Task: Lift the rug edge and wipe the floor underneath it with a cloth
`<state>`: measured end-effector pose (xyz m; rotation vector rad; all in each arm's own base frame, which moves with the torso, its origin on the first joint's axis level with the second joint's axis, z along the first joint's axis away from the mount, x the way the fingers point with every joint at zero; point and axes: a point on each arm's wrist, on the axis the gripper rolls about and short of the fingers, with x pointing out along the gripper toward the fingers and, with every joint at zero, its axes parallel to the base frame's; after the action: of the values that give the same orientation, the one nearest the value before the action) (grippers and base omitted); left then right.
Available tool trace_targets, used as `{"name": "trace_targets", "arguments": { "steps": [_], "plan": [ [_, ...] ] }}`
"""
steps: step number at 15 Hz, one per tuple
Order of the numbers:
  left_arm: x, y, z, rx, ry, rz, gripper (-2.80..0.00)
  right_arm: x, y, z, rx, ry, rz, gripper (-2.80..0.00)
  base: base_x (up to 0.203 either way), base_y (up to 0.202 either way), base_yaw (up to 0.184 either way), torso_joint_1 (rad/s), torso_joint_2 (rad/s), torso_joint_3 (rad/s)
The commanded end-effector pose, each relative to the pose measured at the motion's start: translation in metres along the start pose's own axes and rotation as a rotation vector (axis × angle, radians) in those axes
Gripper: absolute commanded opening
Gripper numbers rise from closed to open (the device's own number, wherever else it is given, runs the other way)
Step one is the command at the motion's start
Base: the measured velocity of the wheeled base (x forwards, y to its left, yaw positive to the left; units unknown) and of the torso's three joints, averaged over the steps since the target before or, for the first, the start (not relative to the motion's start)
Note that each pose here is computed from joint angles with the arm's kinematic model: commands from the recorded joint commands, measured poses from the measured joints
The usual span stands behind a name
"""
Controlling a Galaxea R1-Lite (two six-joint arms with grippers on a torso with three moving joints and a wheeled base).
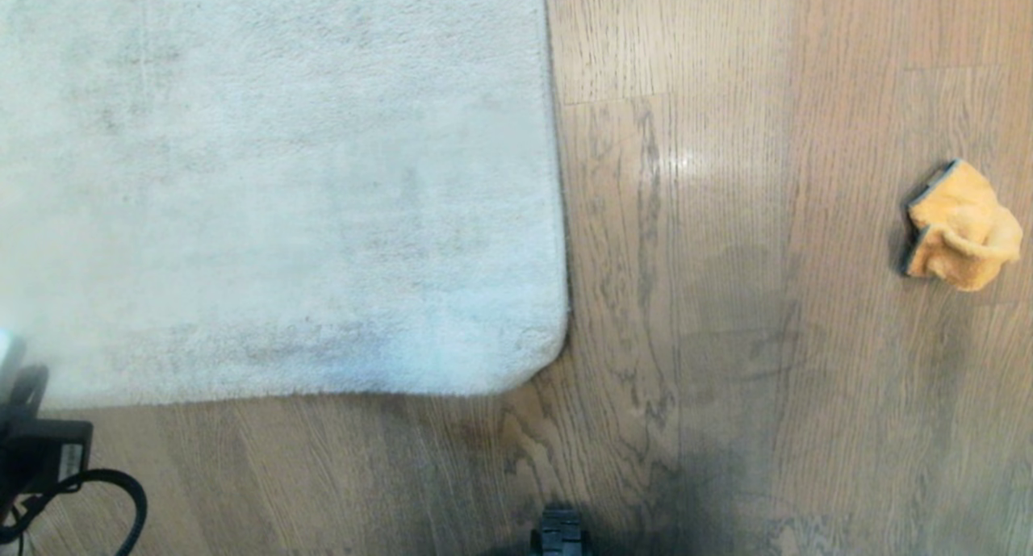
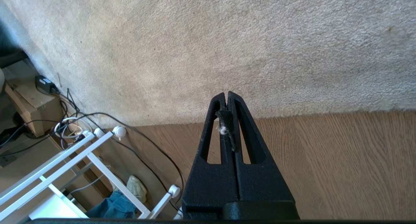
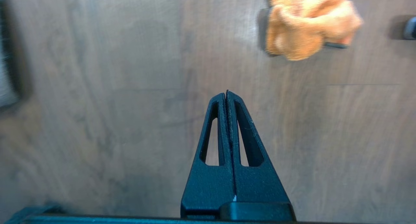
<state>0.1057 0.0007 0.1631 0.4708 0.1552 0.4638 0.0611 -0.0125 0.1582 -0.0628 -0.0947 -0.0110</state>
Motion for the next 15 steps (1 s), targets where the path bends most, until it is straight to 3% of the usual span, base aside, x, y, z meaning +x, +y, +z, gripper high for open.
{"name": "trace_targets", "arguments": {
  "steps": [1,5,9,15],
  "plan": [
    [0.000,0.000,0.001,-0.001,-0.003,0.006,-2.80,-0.004,0.005,-0.001,-0.019,-0.005,0.056,-2.80,0.000,0.000,0.000,0.000,0.00,0.000],
    [0.000,0.000,0.000,0.003,-0.003,0.004,-2.80,-0.013,0.011,-0.010,-0.032,0.033,0.135,-2.80,0.000,0.000,0.000,0.000,0.00,0.000],
    [-0.003,0.001,-0.003,0.006,-0.002,0.005,-2.80,-0.024,0.015,-0.015,-0.035,0.007,0.152,-2.80,0.000,0.000,0.000,0.000,0.00,0.000],
    [-0.004,0.002,-0.002,0.004,-0.006,0.009,-2.80,-0.046,0.018,-0.032,-0.023,0.069,0.189,-2.80,0.000,0.000,0.000,0.000,0.00,0.000]
  ]
}}
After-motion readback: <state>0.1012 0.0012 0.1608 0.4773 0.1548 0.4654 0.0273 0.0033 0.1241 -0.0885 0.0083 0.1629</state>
